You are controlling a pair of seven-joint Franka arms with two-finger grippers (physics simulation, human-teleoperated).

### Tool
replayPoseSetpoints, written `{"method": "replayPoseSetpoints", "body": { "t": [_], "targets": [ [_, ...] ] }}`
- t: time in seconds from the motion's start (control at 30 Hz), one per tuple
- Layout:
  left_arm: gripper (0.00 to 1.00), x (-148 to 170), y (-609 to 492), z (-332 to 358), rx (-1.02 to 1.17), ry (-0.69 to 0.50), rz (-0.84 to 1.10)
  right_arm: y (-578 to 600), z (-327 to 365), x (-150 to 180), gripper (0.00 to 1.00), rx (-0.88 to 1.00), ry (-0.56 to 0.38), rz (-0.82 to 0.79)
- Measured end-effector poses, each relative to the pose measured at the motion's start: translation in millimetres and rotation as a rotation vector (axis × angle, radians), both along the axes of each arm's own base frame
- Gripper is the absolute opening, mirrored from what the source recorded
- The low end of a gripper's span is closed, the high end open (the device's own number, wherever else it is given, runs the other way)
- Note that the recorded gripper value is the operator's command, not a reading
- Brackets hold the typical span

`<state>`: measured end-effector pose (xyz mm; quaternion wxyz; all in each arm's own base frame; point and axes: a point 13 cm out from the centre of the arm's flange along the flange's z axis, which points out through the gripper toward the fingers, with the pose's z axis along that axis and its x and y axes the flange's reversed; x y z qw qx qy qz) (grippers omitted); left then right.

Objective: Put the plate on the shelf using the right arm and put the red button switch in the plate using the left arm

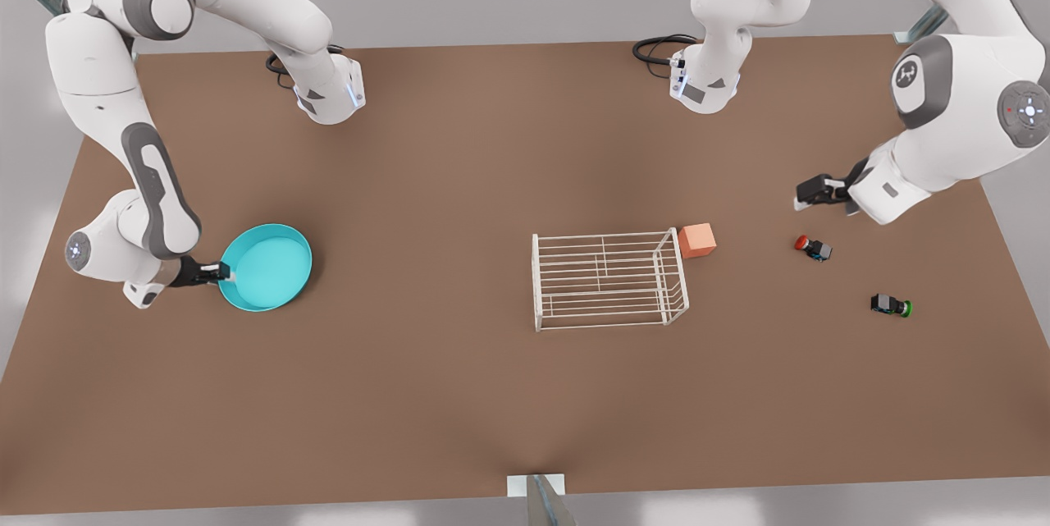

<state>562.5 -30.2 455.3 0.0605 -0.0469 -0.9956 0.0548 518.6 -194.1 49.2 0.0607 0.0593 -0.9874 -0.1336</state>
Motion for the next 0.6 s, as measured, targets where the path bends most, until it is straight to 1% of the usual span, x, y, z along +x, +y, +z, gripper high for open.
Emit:
{"method": "replayPoseSetpoints", "body": {
  "t": [0.07,0.13,0.23,0.37,0.5,0.57,0.6],
  "targets": [
    [1.0,-0.3,-2.4,3.1,-0.004,-0.008,-0.014,3.4,-0.6,-0.9,0.43,0.008,0.004,0.008],
    [1.0,1.7,-4.0,-16.0,0.005,0.025,-0.03,6.9,-2.4,-1.8,0.4,0.015,0.008,0.016],
    [1.0,-1.5,9.9,-34.6,0.055,0.065,-0.043,9.1,-4.7,-3.8,0.3,0.022,0.015,0.024],
    [1.0,-17.8,30.1,-75.4,0.094,0.141,-0.021,10.8,-3.9,-5.2,0.26,0.031,0.019,0.037],
    [1.0,-6.4,54.8,-117.4,0.15,0.155,0.137,19.3,8.0,-1.1,0.23,0.048,0.014,0.05],
    [1.0,-17.4,88.1,-153.7,0.144,0.188,0.279,21.1,13.0,-1.0,0.21,0.053,0.015,0.055],
    [1.0,-29.8,106.7,-177.3,0.133,0.208,0.363,21.6,14.8,-1.3,0.2,0.056,0.016,0.057]
  ]
}}
